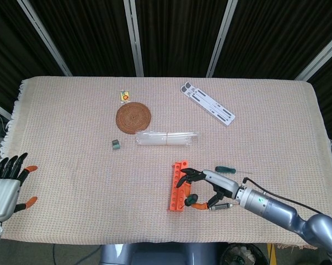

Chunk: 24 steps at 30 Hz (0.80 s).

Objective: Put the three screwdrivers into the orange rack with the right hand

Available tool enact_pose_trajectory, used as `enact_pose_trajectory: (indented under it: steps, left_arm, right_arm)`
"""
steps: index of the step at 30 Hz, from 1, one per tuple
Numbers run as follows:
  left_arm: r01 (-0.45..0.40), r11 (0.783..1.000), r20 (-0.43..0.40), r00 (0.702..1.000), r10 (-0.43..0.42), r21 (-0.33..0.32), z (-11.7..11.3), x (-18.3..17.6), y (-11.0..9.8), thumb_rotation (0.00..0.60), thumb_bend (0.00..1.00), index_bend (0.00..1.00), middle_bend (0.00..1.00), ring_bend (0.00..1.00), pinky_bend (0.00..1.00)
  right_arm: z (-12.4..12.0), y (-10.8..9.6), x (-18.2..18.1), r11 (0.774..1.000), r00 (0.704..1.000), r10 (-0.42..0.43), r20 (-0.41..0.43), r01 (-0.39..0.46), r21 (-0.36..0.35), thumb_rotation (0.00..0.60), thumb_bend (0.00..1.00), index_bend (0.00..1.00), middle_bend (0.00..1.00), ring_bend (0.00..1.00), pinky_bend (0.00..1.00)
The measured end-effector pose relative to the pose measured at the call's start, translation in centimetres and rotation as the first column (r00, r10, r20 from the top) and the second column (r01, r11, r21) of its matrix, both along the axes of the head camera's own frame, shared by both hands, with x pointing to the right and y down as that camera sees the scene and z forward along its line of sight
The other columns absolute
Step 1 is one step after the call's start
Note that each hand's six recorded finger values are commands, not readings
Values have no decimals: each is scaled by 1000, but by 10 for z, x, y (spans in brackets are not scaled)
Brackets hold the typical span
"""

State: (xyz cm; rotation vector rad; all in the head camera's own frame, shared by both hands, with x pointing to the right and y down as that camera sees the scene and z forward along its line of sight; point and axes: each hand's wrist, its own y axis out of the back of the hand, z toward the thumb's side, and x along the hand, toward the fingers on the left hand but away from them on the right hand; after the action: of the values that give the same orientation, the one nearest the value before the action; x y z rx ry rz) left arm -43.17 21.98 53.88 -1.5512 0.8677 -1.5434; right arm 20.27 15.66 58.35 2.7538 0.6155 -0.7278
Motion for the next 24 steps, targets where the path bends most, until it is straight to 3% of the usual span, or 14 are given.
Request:
enact_pose_trajectory:
  steps: [24]
  left_arm:
    - [-5, 1000, -16, 1000, 5, -24, 2, 0, 2, 600, 137, 252, 0, 0, 0]
  right_arm:
    - [22, 26, -16, 995, 997, -29, -75, 36, 94, 600, 289, 626, 274, 0, 0]
